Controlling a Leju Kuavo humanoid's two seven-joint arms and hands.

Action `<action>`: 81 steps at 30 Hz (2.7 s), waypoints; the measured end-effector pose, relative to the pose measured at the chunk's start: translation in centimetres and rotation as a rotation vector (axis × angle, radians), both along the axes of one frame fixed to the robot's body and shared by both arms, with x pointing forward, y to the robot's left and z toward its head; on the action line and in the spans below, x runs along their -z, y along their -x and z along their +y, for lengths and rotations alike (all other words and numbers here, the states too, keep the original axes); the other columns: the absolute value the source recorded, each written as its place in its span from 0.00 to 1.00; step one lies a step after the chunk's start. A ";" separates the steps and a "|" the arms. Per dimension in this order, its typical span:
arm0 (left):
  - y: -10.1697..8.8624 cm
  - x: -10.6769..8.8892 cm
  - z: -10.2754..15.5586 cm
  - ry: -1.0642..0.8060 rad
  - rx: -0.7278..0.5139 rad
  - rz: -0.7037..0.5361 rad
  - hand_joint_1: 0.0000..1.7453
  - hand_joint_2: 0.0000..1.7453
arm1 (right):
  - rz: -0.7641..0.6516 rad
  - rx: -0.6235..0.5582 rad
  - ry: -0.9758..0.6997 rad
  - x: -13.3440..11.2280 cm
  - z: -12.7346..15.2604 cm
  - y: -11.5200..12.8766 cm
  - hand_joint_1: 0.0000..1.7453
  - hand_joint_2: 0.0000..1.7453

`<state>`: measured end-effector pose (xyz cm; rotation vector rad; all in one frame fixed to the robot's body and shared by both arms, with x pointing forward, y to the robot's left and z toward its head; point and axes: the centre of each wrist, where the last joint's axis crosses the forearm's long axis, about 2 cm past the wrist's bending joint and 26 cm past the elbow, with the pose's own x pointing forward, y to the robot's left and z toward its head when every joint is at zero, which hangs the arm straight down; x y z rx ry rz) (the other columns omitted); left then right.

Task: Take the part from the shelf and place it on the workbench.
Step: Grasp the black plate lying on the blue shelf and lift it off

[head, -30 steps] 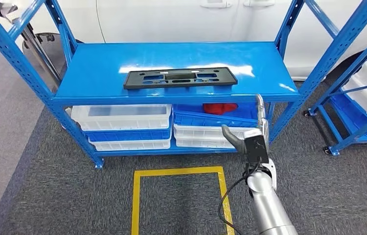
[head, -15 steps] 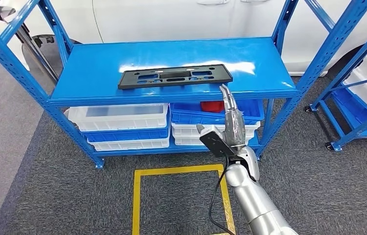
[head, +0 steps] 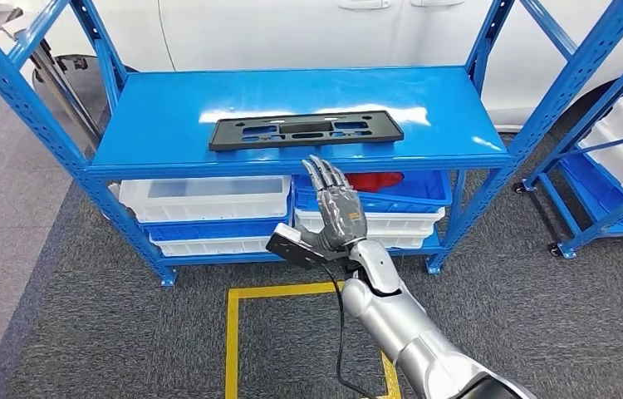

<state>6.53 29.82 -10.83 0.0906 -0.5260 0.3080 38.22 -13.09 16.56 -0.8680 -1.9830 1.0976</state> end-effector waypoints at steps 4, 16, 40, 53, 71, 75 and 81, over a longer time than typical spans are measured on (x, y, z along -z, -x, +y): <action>-0.2 0.0 0.1 -0.003 0.003 -0.003 0.00 0.00 | 0.004 0.014 0.118 0.4 0.8 -0.2 0.00 1.00; -0.5 -0.1 0.3 -0.011 0.016 -0.006 0.00 0.00 | -0.081 0.107 0.468 0.2 2.5 -1.5 0.00 1.00; -0.3 0.0 0.7 -0.026 0.026 0.009 0.00 0.00 | -0.213 0.293 0.747 -0.5 0.7 -3.8 0.00 1.00; -0.6 -0.1 0.6 -0.032 0.035 0.012 0.00 0.00 | -0.202 0.289 0.738 -0.5 0.5 -3.9 0.00 1.00; -0.6 -0.1 0.4 -0.024 0.042 0.011 0.00 0.00 | -0.187 0.271 0.740 -0.1 0.6 -3.7 0.00 1.00; -0.9 -0.1 0.4 -0.021 0.043 0.003 0.00 0.00 | -0.189 0.270 0.739 -0.2 0.6 -3.7 0.00 1.00; -0.9 -0.1 0.4 -0.022 0.047 0.001 0.00 0.00 | -0.195 0.257 0.739 -0.1 0.9 -3.6 0.00 1.00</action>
